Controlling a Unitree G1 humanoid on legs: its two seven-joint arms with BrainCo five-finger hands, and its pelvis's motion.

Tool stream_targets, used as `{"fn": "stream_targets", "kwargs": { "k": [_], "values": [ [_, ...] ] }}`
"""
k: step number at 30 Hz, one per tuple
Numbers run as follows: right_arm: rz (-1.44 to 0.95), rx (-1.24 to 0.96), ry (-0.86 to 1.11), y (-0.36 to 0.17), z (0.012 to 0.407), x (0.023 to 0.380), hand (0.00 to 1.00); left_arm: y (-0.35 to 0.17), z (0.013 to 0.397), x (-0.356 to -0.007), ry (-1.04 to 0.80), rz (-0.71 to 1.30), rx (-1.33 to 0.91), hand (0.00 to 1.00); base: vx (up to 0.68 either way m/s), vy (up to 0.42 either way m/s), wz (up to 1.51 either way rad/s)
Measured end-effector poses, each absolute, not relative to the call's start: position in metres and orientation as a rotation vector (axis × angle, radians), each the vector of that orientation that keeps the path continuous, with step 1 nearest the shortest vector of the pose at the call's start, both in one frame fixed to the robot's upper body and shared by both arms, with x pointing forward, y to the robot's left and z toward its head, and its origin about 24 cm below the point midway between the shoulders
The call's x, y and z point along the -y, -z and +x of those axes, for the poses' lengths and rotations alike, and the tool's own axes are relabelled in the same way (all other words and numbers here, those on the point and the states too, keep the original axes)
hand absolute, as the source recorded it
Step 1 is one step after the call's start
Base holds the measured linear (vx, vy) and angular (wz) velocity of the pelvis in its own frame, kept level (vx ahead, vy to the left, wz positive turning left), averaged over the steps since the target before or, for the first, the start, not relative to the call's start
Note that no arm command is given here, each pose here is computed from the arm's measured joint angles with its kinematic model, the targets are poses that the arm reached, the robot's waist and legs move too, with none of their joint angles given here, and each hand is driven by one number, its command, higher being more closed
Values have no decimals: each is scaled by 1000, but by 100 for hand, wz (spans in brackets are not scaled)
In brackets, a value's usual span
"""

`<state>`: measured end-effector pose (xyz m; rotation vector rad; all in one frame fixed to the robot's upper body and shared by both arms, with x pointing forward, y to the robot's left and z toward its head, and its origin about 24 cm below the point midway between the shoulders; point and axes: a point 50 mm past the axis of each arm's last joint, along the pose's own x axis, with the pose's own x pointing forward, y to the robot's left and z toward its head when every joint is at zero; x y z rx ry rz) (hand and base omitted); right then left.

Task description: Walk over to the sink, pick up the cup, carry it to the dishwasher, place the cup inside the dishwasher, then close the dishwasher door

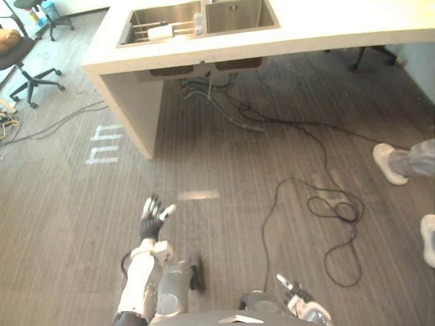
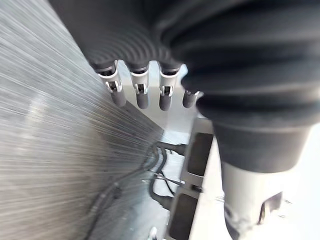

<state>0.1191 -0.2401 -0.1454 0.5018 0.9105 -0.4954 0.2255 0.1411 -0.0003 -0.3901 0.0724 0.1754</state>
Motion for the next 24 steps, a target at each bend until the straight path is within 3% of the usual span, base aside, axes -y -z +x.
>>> {"fn": "stream_targets", "kwargs": {
  "k": [12,19,22,24],
  "values": [
    [677,-1037,669,163,75,228,0,-84,240,-167,-187,-360,263,0,441,182,9],
    [646,-966,709,159,78,235,0,-81,245,-163,-210,-345,260,0,350,8,1],
    [672,-996,748,164,59,229,0,-72,251,-167,-244,-330,256,0,367,-214,82],
    [698,-1114,758,171,17,212,0,-63,238,-181,-311,-336,259,0,452,-433,93]
  ]
}}
